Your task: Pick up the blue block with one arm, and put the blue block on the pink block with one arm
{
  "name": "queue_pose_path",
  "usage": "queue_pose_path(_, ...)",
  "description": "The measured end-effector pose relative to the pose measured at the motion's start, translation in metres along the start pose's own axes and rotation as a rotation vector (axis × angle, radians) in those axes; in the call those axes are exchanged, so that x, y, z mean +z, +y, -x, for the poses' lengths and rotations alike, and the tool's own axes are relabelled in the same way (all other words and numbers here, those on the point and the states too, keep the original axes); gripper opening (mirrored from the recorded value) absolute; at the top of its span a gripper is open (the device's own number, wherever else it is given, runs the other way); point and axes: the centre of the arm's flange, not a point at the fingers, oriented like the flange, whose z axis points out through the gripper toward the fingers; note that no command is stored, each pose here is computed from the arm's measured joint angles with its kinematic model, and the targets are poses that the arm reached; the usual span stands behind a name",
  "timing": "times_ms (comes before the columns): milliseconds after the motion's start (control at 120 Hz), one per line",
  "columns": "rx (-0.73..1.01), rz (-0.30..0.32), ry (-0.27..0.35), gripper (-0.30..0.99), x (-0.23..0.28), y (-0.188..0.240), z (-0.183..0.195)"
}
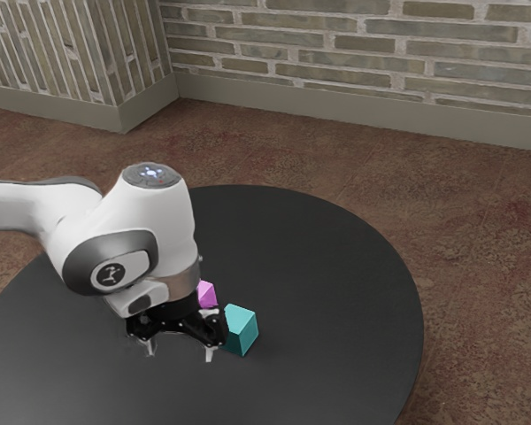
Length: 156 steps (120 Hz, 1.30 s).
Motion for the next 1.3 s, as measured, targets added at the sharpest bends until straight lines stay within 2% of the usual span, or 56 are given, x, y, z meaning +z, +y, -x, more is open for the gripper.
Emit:
queue_pose_path(142,0.113,-0.076,-0.063,0.69,0.009,-0.004,0.022)
queue_pose_path(233,0.205,-0.089,-0.105,0.69,0.015,-0.005,0.032)
queue_pose_path(333,0.313,-0.071,-0.147,0.69,0.022,-0.003,0.043)
queue_pose_path(450,0.396,-0.046,-0.135,0.69,0.052,-0.002,0.060)
queue_pose_path(600,0.471,-0.054,-0.153,0.69,0.064,-0.002,0.074)
queue_pose_path(683,0.437,-0.086,-0.160,0.69,0.067,0.001,0.090)
queue_pose_path(775,0.369,-0.107,-0.130,0.69,0.067,0.004,0.116)
queue_pose_path(892,0.324,-0.104,-0.082,0.69,0.077,0.013,0.135)
queue_pose_path(958,0.347,-0.106,-0.074,0.69,0.077,0.006,0.132)
queue_pose_path(1142,0.481,-0.115,-0.074,0.69,0.072,-0.051,0.089)
queue_pose_path(1300,0.453,-0.114,-0.072,0.69,0.075,-0.042,0.099)
